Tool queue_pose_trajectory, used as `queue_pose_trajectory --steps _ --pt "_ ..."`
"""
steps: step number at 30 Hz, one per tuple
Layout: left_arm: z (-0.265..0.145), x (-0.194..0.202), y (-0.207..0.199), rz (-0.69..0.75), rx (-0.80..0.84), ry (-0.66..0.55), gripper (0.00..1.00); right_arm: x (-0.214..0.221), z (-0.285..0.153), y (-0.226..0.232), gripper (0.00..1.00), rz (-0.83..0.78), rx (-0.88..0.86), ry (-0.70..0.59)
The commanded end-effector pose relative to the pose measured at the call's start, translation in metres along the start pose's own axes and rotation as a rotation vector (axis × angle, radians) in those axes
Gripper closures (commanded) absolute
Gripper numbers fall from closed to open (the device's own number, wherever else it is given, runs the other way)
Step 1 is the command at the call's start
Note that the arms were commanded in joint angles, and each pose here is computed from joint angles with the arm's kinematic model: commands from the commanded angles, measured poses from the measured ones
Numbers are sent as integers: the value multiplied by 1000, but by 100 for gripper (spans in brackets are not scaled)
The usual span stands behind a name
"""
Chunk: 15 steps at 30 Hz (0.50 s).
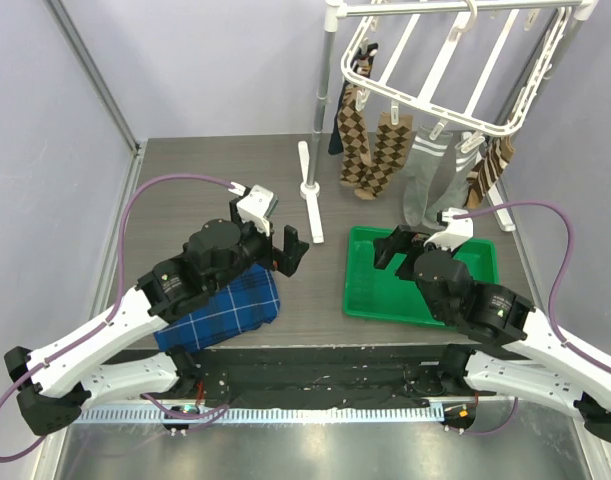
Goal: Remove the socks clipped to the hanger
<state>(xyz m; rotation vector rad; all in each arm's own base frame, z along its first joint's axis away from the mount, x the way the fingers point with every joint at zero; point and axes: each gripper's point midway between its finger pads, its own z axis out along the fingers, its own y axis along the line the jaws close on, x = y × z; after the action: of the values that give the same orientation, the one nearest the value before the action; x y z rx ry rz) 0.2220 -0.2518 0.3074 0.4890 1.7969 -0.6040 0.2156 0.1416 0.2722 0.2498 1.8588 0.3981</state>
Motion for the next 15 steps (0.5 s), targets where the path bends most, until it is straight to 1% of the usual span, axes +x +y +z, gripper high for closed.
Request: queue_pose_trajectory --steps 1,6,12,14,15 --pt "-3 -18 -1 5 5 -51 0 -25 -6 -3 0 66 31 -74" --pt "-4 -18 -1 5 4 -54 0 -29 -7 -6 0 66 45 -88" --pt "-6 -20 -1 5 5 -59 0 -37 -5 -18 0 41 112 -140" --pt "-6 -21 -1 3 5 -63 0 -40 -3 -22 0 -12 144 -158" --pt "-7 -21 -1 4 8 -63 0 -43 -3 -24 2 -94 157 -156"
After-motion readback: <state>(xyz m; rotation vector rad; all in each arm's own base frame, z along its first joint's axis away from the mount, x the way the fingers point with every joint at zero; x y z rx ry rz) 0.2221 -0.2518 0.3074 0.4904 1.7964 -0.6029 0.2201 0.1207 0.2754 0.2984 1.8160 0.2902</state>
